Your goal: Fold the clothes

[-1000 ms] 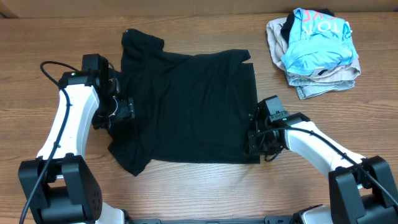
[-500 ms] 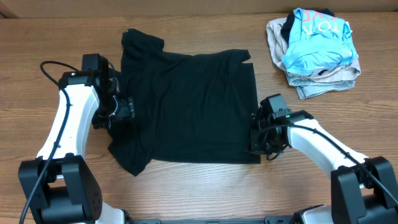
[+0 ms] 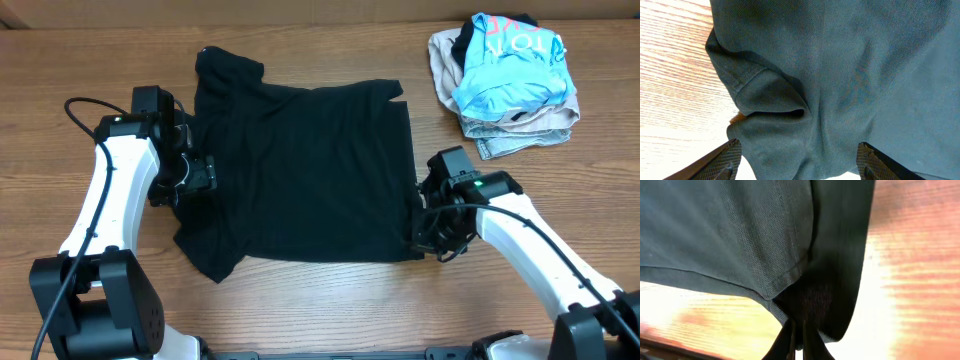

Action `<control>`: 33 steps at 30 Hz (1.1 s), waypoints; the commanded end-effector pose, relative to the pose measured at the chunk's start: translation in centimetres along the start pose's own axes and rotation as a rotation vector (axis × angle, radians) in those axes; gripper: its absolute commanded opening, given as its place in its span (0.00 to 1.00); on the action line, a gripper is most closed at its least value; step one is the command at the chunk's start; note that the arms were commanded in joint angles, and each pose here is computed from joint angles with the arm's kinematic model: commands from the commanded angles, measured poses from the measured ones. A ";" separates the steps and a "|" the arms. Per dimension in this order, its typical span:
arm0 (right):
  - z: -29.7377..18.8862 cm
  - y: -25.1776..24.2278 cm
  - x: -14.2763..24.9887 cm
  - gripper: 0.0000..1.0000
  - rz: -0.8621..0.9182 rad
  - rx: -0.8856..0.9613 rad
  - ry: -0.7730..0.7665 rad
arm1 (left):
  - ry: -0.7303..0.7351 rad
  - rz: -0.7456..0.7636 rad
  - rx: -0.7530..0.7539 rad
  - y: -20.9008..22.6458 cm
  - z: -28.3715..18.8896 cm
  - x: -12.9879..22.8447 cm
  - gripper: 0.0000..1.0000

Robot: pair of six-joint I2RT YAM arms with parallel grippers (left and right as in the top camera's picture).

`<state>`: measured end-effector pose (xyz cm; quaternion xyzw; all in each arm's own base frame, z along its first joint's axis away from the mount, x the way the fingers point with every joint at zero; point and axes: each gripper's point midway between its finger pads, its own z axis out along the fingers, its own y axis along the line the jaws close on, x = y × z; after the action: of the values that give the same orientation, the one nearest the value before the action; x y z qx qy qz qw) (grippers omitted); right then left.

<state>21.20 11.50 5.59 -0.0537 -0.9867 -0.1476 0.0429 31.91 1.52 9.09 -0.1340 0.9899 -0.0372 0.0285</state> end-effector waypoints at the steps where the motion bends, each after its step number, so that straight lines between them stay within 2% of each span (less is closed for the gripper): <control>1: -1.1 -0.3 -0.2 0.04 0.076 0.024 -0.027 | -0.003 -0.011 -0.004 0.3 -0.1 0.1 0.75; 7: -0.8 -2.9 2.3 0.06 0.204 0.149 0.044 | 0.005 -0.002 -0.006 0.3 -0.1 0.3 0.75; 12: 0.4 -3.8 3.3 0.24 0.231 0.164 0.070 | 0.036 -0.001 -0.058 1.2 -0.2 1.1 0.76; 19: 0.7 -4.0 3.7 0.24 0.256 0.171 0.080 | 0.079 0.009 -0.097 2.0 -0.3 2.2 0.77; 22: 0.8 -3.6 2.7 0.27 0.237 0.152 0.046 | 0.079 0.009 -0.093 1.9 -0.3 2.2 0.80; 25: 0.2 -2.8 1.2 0.34 0.203 0.125 -0.002 | 0.073 0.017 -0.081 1.7 -0.2 2.0 0.84; 29: -1.5 -1.3 -0.8 0.50 0.112 0.087 -0.060 | 0.011 0.021 -0.071 1.5 -0.2 0.5 0.92; 33: -2.9 -0.2 -2.3 0.62 0.025 0.067 -0.109 | -0.159 0.042 -0.056 1.2 -0.4 -3.7 0.96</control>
<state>21.65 9.75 6.11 -0.1126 -0.9884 -0.0951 0.0355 33.62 2.78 9.21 -0.1291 0.9893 -0.0079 0.0672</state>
